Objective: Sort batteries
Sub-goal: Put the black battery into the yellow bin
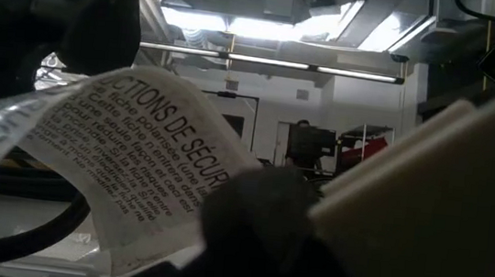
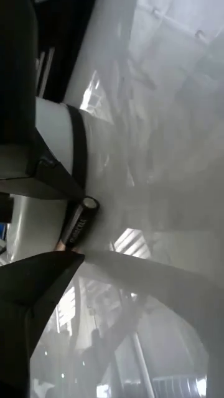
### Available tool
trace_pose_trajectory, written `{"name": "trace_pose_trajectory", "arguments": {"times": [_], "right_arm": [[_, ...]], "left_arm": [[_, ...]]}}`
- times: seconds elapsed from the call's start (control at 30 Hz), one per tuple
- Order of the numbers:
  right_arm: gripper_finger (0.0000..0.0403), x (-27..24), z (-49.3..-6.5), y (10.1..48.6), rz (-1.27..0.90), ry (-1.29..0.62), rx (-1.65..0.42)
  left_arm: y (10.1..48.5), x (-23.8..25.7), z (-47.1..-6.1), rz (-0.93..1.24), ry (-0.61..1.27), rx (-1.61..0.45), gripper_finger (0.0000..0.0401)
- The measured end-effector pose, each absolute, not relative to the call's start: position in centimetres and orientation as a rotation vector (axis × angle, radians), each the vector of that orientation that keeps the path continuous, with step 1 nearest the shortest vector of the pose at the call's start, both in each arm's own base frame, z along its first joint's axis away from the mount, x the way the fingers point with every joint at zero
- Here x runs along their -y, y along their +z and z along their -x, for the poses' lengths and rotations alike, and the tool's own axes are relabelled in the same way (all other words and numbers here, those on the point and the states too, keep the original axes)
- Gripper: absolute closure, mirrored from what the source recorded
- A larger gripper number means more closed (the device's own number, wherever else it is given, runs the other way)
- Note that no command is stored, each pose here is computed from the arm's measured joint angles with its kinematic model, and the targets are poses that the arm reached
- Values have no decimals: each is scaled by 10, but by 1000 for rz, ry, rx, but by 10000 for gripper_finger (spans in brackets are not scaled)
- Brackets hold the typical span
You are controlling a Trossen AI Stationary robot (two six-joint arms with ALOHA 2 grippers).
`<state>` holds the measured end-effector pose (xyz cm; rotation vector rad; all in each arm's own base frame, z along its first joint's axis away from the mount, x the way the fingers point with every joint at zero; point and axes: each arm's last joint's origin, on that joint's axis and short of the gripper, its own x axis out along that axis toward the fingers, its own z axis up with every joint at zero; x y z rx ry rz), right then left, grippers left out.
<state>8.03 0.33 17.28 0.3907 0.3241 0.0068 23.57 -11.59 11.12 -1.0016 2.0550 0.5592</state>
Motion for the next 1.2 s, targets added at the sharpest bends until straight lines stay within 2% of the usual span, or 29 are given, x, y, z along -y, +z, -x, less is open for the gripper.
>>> {"name": "trace_pose_trajectory", "arguments": {"times": [0.3, 0.7, 1.2], "right_arm": [[233, -3, -80, 173, -390, 7, -324], [233, -3, -80, 173, -391, 7, -324], [233, -3, -80, 173, -391, 7, -324]], "left_arm": [[106, 116, -235, 1052, 550, -2031, 278], [105, 116, -237, 1058, 540, -2012, 388], [115, 114, -256, 1037, 401, -1928, 386]]}}
